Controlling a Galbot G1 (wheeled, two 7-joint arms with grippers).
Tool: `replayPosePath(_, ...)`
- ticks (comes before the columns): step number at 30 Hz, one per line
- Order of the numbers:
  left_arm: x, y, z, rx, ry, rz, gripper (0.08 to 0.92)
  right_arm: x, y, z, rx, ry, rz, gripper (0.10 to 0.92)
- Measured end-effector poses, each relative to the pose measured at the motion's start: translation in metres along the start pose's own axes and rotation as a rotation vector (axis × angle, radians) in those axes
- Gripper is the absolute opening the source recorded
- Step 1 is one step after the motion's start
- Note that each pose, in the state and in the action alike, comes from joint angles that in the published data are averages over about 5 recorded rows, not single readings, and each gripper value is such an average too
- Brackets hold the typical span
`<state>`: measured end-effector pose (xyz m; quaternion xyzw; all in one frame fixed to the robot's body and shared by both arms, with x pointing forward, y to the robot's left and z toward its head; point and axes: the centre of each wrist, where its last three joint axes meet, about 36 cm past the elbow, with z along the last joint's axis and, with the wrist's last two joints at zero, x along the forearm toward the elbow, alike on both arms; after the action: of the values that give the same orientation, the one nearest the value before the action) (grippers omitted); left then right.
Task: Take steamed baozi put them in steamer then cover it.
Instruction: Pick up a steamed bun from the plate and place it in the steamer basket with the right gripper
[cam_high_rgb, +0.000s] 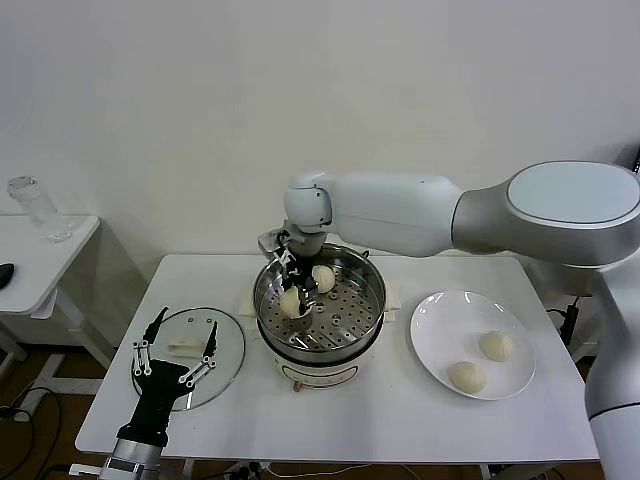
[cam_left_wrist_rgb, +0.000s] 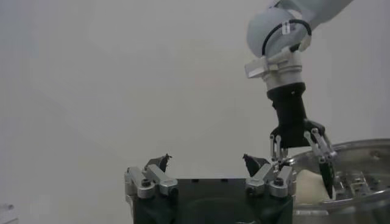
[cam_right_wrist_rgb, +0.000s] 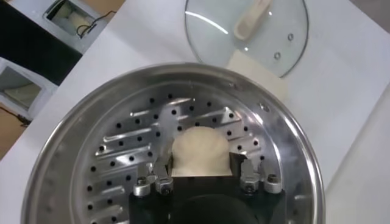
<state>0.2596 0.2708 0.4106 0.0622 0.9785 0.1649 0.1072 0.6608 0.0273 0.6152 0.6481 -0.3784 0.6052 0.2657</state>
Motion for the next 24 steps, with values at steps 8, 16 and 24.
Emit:
replayPosePath(8,0.000,0.002,0.000,-0.002,0.001,-0.004,0.823,-0.012,-0.002,-0.009,0.011,0.004,0.002,0.670)
replayPosePath(16,0.000,0.003,0.001,-0.005,0.003,-0.007,0.823,-0.016,-0.002,-0.010,0.014,0.003,0.015,0.818)
replayPosePath(24,0.000,0.004,0.003,-0.008,0.006,-0.012,0.823,0.014,0.004,0.004,0.029,0.006,0.035,0.823)
